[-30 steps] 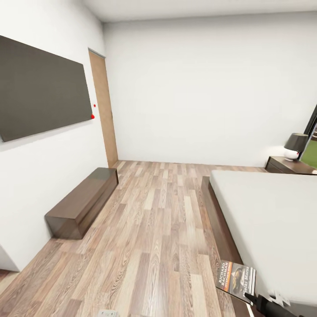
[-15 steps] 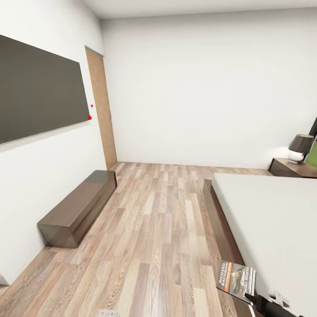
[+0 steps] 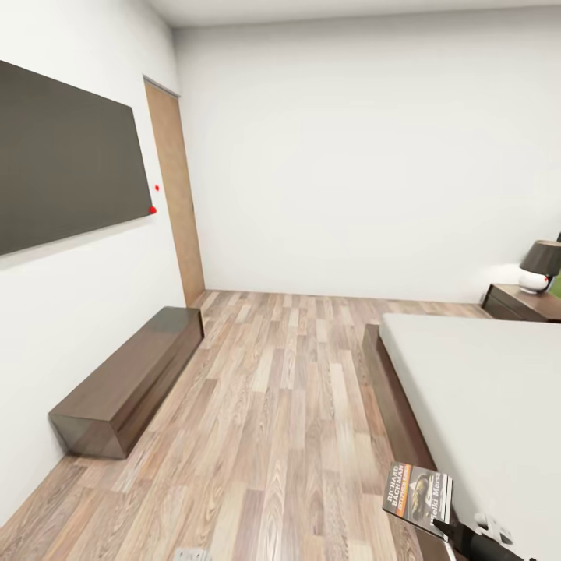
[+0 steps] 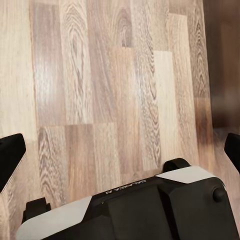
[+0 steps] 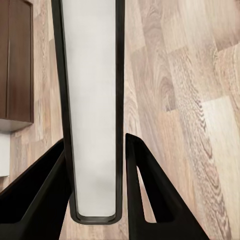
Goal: In the bedroom, move the book from the bed onto either nightstand, and place the two sandals side by side next to the bed.
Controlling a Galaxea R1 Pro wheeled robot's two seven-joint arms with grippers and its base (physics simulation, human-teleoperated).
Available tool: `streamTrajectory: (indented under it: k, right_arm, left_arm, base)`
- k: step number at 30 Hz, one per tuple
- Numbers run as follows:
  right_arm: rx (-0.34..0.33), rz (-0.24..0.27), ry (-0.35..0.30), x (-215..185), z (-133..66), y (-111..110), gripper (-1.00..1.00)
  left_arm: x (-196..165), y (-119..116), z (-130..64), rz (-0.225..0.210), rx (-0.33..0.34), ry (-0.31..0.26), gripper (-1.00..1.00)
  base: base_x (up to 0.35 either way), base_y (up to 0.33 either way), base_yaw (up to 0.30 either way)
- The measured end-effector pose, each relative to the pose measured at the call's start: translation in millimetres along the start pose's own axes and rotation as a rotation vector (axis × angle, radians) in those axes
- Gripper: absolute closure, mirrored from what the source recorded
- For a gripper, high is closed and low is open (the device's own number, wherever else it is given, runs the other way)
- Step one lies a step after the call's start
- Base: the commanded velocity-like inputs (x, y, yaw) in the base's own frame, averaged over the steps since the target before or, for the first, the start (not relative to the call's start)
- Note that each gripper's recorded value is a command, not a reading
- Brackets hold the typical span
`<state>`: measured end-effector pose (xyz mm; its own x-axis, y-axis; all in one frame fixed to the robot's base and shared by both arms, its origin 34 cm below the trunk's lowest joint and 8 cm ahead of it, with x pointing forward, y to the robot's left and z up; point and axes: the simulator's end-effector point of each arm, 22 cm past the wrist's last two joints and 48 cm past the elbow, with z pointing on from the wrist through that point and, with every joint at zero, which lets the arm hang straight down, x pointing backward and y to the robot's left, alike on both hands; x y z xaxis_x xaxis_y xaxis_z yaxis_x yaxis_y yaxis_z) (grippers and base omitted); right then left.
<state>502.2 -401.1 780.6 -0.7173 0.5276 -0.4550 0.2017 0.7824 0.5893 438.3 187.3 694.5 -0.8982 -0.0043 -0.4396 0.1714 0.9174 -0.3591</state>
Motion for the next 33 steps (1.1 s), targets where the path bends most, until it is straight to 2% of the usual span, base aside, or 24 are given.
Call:
streamTrajectory:
  k: [33]
  right_arm:
    - [-0.001,-0.001,0.002,0.6,0.1,0.4,1.0]
  left_arm:
    - [0.0,-0.3,0.1,0.0,0.001,0.0,-1.0]
  base:
    - [0.304,0.0,0.0]
